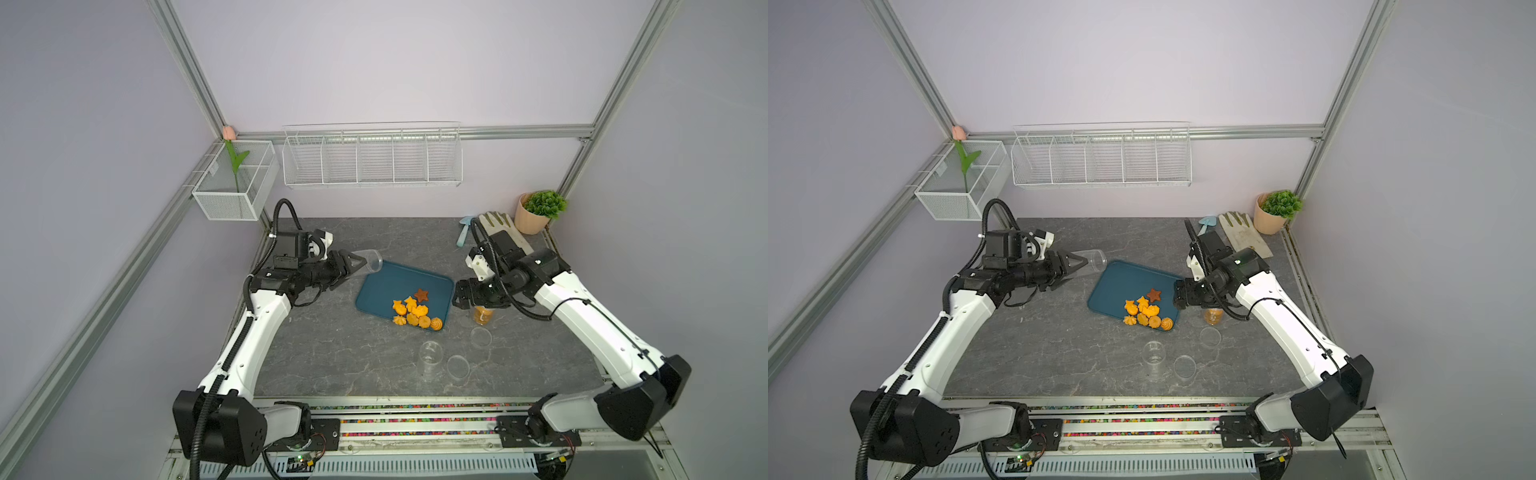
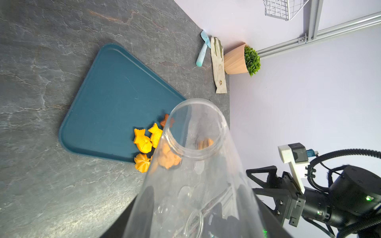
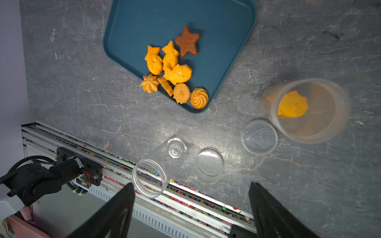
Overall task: Pour the cookies out of the jar
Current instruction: Pour the cookies in the jar onto the tray, then place the jar at the center of the board.
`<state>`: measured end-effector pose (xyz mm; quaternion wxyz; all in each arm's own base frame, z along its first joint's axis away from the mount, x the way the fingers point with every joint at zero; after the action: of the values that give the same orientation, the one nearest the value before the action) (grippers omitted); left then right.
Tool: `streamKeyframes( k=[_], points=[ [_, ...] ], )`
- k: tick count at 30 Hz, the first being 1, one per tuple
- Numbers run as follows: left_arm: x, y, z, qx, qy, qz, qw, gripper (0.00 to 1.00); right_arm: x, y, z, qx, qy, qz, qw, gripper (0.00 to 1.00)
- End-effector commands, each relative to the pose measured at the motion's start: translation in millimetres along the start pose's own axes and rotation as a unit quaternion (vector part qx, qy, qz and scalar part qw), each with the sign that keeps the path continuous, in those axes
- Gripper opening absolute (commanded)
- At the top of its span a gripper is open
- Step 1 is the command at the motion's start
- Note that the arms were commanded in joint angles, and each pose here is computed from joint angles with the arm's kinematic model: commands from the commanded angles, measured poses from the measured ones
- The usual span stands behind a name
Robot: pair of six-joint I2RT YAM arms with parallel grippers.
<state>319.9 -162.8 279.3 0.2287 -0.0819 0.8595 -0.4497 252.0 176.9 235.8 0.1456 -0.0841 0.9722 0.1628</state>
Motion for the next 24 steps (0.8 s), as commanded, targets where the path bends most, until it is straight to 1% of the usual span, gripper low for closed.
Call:
streamKeyframes(
  k=[1,6,13,24],
  points=[
    [-0.3,-21.5,-16.2,0.013,-0.01,0.011,1.0,0.62,-5.7,-1.5,-7.3,-0.014,-0.024,0.016,0.999,0.88],
    [4.2,-33.2,-32.2,0.007,-0.012,0.023,1.0,0.62,-13.2,-6.1,-13.9,-0.018,-0.04,0.029,0.999,0.89],
    [8.4,-43.7,-47.4,0.005,-0.018,0.029,0.999,0.62,-25.1,-7.7,-21.2,-0.044,-0.06,0.046,0.996,0.89],
    [8.6,-47.3,-62.5,-0.007,-0.049,0.035,0.998,0.62,-30.5,-7.6,-22.0,-0.072,-0.059,0.066,0.993,0.89]
  ],
)
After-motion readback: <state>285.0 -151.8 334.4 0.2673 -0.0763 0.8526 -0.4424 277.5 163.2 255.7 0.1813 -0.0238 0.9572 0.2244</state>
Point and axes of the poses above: each gripper's point midway between its finger pads, its own z axis out along the fingers, its own y axis along the line the jaws close on, x = y × z, the point moved 1 cm from there along -z, back along the fingers, and after that the axes turned 1 degree about -z, right-handed, at the moved point
